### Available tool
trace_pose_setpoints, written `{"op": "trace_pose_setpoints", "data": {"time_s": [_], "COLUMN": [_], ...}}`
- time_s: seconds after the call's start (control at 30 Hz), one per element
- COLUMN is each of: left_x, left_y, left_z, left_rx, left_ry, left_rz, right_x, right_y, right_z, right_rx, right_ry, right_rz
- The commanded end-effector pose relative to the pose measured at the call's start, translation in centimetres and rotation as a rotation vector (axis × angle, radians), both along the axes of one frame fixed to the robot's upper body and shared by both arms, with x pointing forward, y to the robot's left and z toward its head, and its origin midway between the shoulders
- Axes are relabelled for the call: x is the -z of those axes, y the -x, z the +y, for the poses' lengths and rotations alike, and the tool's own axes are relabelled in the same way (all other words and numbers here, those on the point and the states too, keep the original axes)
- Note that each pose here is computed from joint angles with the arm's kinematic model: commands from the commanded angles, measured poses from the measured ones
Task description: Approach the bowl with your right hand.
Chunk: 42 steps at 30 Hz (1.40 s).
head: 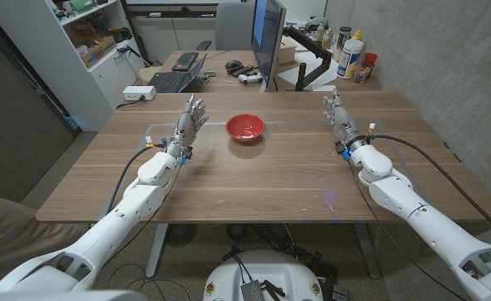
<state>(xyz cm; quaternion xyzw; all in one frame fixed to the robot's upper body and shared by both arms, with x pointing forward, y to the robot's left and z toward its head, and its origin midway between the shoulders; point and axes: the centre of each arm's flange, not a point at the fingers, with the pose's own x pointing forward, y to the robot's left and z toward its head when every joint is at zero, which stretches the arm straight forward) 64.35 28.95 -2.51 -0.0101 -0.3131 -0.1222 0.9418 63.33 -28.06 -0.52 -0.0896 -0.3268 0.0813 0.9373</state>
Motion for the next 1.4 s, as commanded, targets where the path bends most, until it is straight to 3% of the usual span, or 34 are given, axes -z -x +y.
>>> {"op": "trace_pose_setpoints", "data": {"time_s": [0.03, 0.8, 1.0, 1.4], "left_x": [0.1, 0.4, 1.1, 1.5], "left_y": [0.4, 0.7, 0.9, 1.4], "left_z": [0.1, 1.5, 2.3, 2.8], "left_rx": [-0.008, -0.035, -0.047, -0.062], "left_ry": [0.002, -0.024, 0.000, -0.006], "left_rz": [-0.005, 0.002, 0.023, 0.014], "right_x": [-0.5, -1.9, -1.9, -2.1], "right_y": [0.4, 2.1, 2.8, 3.5], "right_z": [0.3, 1.8, 2.2, 2.9], "right_rx": [0.037, 0.135, 0.177, 0.156], "right_ry": [0.063, 0.252, 0.308, 0.354], "right_rz": [-0.015, -0.092, -0.119, -0.131]}}
